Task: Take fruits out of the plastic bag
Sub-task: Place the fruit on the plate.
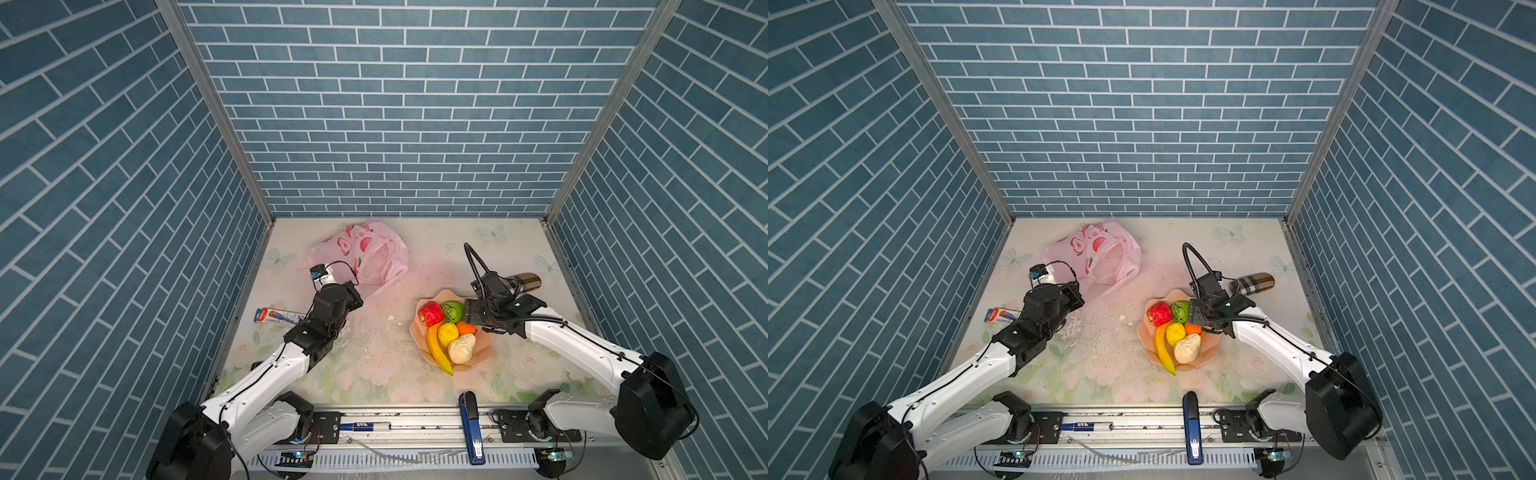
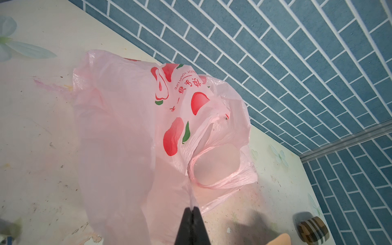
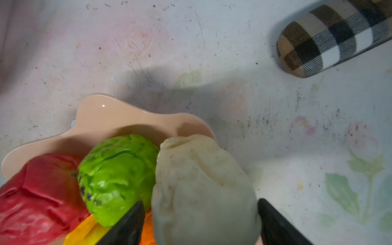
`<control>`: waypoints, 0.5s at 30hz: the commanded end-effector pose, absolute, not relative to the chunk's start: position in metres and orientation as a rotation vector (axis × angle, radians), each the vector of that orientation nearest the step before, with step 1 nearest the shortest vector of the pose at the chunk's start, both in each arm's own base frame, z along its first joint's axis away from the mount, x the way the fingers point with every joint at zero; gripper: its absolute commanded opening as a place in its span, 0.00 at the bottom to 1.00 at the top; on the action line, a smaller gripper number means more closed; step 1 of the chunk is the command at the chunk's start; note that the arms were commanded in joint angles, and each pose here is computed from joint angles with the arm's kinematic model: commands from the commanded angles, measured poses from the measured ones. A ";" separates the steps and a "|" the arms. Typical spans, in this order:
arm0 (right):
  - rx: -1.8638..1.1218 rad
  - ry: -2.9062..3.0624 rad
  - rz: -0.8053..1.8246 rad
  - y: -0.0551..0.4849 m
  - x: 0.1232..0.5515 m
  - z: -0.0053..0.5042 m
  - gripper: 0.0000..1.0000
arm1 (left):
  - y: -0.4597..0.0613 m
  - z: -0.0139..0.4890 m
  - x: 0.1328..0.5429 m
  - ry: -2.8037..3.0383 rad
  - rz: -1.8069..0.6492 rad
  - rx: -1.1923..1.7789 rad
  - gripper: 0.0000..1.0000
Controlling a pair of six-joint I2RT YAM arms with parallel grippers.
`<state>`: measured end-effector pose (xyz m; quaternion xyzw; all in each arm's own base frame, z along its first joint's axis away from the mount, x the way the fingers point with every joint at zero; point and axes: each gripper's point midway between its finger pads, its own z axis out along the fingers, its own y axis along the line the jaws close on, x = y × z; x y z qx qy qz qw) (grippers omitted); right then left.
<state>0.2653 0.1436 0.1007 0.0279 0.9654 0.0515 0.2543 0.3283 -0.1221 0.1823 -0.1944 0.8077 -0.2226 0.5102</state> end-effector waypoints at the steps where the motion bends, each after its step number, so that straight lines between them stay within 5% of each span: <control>1: 0.099 2.570 0.120 0.137 0.270 0.124 0.84 | -0.127 0.191 0.338 1.932 -0.553 -0.442 0.00; 15: 0.108 2.487 0.098 0.122 0.266 0.158 0.85 | -0.163 0.193 0.394 1.967 -0.595 -0.345 0.00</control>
